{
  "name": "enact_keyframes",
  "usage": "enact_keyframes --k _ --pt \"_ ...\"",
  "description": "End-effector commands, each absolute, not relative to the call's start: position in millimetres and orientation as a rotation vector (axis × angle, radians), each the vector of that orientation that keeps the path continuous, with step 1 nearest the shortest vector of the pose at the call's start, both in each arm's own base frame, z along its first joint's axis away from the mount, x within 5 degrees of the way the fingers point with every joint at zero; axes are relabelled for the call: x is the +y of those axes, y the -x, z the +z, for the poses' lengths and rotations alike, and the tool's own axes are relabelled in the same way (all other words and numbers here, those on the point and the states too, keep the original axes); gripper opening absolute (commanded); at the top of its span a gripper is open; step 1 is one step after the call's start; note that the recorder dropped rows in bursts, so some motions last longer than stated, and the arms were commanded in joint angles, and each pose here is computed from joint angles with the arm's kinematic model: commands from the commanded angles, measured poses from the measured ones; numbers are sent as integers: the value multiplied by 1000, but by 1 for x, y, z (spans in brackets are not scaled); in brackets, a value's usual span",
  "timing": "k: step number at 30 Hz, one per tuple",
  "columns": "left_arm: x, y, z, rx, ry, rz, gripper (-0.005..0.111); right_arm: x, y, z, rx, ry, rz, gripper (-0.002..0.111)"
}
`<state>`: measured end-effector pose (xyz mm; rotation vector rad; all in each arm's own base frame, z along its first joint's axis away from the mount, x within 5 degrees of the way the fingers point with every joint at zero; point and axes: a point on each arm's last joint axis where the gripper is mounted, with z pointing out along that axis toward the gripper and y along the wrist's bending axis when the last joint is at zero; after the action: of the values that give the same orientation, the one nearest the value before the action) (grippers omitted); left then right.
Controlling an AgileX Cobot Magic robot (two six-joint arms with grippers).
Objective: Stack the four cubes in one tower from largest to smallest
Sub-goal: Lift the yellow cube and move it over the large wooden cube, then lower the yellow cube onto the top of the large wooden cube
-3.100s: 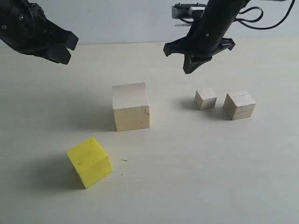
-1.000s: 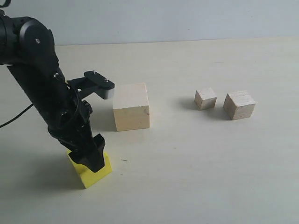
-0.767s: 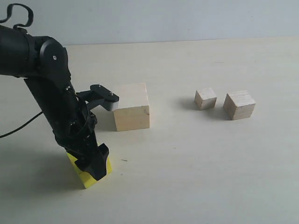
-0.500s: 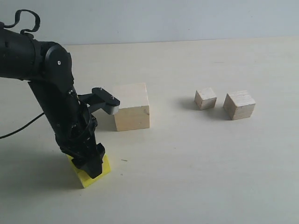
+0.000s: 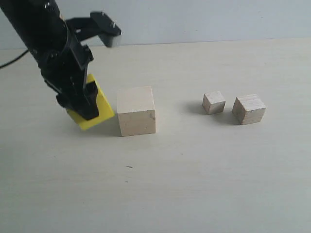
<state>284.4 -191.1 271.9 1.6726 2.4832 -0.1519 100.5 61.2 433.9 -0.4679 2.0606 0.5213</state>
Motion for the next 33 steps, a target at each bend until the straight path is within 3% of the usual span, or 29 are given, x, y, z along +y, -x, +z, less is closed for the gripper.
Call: enact_keyframes --k 1,5,22,33 --pt "-199 -294 298 2274 -1810 -96 0 61 -98 431 2091 476 517 0" --pt "-208 -312 301 2208 -1845 -43 0 60 -96 428 2128 493 517 0" --pt "-241 -367 251 2144 -1987 -12 0 52 -101 425 2156 400 413 0" --pt "-254 -369 231 2127 -2060 -35 0 55 -111 383 2236 364 425 0"
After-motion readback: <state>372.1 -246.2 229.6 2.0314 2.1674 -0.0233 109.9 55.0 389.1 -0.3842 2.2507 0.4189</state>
